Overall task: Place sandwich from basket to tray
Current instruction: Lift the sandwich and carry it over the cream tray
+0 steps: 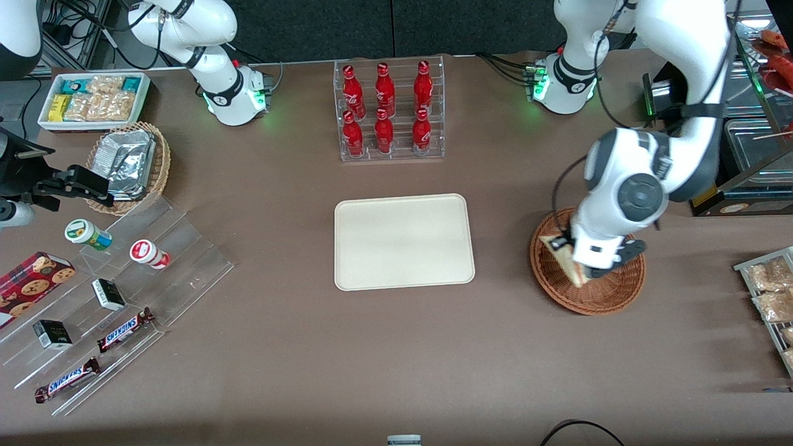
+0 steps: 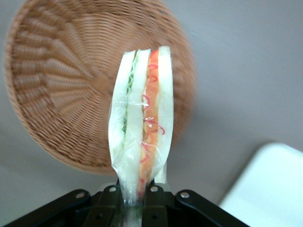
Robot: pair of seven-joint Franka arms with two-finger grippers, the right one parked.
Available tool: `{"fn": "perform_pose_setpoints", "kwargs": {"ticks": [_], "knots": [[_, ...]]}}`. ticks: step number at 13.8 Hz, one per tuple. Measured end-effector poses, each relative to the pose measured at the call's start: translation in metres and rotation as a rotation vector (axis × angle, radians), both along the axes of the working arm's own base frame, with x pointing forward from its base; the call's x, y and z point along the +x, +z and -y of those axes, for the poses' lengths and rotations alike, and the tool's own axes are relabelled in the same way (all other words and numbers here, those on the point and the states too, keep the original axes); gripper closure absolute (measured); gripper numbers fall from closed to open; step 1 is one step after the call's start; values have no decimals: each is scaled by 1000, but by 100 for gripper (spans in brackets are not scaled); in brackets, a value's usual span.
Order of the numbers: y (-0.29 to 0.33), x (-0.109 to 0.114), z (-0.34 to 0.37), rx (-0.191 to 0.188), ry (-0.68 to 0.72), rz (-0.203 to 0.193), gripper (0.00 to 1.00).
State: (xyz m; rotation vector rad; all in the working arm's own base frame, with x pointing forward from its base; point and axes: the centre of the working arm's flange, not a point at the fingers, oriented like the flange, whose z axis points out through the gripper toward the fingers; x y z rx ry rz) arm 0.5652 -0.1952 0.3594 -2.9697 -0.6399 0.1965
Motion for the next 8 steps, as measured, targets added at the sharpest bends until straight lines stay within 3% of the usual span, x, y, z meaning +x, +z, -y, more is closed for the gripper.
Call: {"fn": "perform_pose_setpoints", "kwargs": {"ticks": [2, 8], "knots": [[11, -13, 52, -11, -83, 16, 85], [-21, -44, 197, -68, -246, 2, 85]]}}
